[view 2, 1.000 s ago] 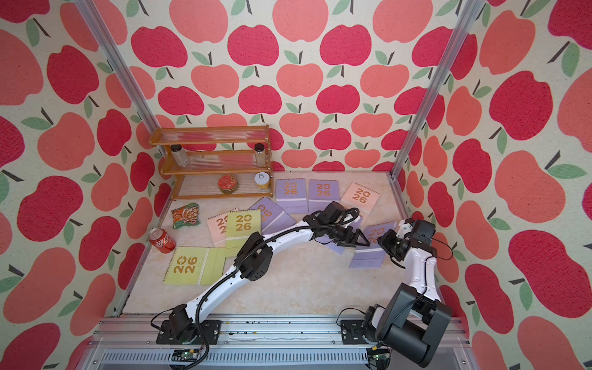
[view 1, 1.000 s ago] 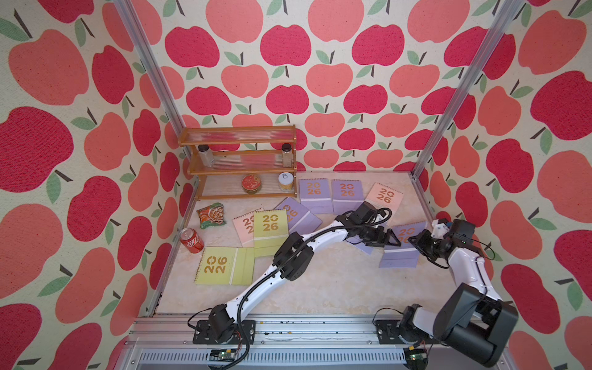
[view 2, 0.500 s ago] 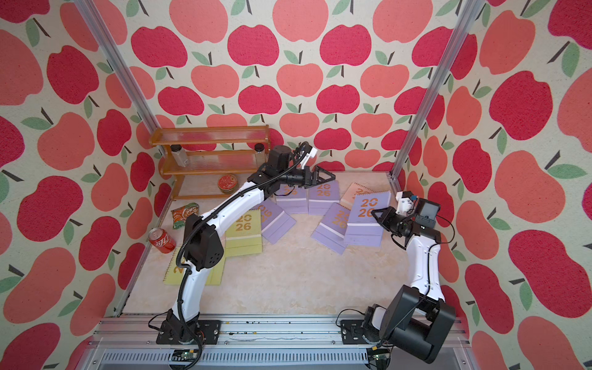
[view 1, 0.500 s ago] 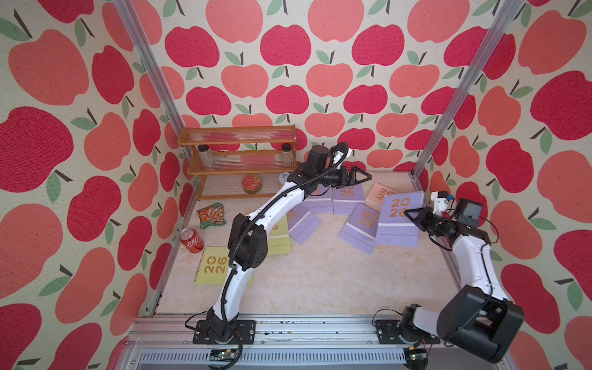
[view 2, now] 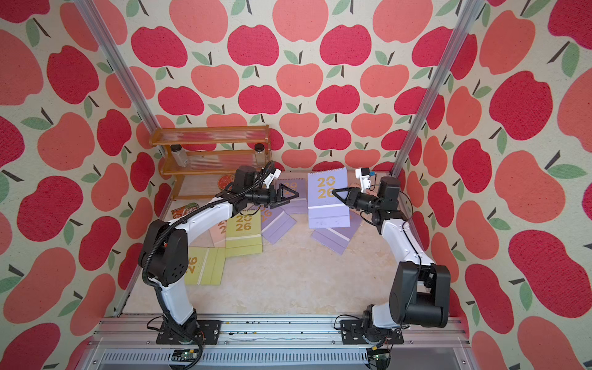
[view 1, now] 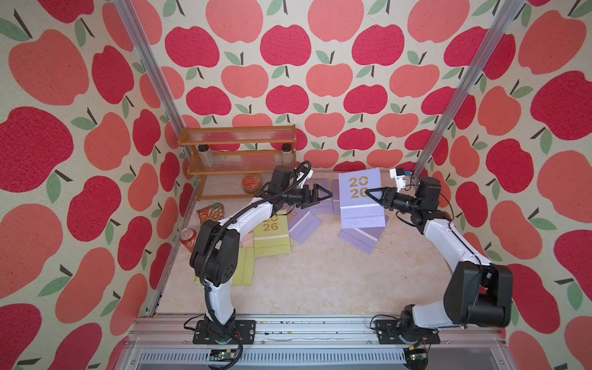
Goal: Stack the calendars
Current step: Place the calendar at the center of the board.
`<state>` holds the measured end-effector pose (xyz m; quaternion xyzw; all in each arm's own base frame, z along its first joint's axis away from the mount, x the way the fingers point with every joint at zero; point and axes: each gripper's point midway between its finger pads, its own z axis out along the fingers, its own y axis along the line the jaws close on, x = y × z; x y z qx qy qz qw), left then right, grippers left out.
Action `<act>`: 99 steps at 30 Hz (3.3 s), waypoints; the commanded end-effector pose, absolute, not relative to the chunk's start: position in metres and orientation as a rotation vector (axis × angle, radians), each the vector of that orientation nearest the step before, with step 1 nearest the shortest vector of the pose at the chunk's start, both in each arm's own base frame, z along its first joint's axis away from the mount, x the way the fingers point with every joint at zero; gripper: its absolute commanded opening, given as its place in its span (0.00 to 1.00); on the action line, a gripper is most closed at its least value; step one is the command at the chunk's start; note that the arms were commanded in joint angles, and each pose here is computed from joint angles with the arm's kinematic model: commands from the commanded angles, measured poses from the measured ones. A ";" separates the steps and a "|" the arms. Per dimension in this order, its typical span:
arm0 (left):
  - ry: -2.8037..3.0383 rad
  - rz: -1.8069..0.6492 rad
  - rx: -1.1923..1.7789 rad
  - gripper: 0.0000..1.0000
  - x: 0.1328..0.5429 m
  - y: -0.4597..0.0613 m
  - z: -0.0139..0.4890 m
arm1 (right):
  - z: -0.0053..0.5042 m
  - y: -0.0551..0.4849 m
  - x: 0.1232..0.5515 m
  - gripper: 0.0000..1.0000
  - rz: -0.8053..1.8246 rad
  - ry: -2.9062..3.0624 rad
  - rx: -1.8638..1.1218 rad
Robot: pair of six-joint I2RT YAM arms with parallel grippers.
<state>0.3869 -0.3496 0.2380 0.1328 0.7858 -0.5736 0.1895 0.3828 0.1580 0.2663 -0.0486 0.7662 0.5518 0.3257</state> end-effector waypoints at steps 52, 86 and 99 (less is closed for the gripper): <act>2.029 -1.685 0.601 0.00 0.345 -0.282 0.280 | 0.253 0.228 0.347 0.87 1.518 1.943 -0.612; 2.067 -1.725 0.587 0.00 0.346 -0.305 0.251 | 0.247 0.269 0.322 0.00 1.707 1.873 -0.658; 2.198 -1.410 0.449 0.54 0.379 -0.247 0.245 | 0.176 0.253 0.284 0.00 1.663 2.297 -0.538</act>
